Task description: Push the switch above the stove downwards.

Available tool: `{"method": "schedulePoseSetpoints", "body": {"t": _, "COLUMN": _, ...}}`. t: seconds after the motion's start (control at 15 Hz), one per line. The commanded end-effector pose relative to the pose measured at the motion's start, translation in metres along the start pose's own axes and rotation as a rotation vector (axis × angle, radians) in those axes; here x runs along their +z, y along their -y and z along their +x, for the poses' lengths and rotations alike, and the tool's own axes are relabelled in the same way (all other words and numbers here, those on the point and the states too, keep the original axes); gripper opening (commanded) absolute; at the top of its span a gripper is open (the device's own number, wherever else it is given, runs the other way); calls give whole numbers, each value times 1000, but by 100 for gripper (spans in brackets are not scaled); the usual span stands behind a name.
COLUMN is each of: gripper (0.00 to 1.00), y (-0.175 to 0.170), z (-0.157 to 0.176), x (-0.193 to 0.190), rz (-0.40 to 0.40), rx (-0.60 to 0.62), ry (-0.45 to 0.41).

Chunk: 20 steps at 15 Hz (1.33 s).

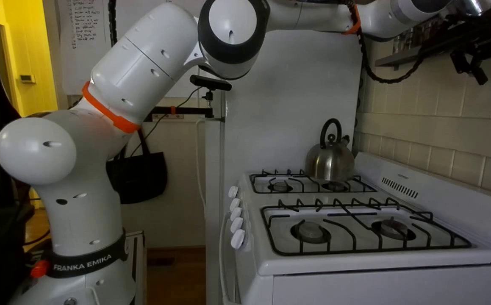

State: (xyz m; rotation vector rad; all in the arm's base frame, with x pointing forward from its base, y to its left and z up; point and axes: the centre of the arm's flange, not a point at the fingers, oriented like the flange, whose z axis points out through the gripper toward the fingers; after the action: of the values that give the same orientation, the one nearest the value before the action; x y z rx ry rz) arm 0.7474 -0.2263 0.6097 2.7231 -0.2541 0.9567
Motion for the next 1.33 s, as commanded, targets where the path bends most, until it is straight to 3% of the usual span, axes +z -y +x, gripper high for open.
{"method": "schedulePoseSetpoints", "body": {"t": 0.0, "gripper": 100, "y": 8, "z": -18, "x": -26, "rz": 19, "rx": 29, "ry": 12}}
{"method": "schedulePoseSetpoints", "body": {"t": 0.73, "gripper": 100, "y": 9, "z": -45, "x": -35, "rz": 17, "rx": 103, "ry": 99}}
{"method": "schedulePoseSetpoints", "body": {"t": 1.27, "gripper": 100, "y": 16, "z": -85, "x": -48, "rz": 23, "rx": 165, "ry": 173}}
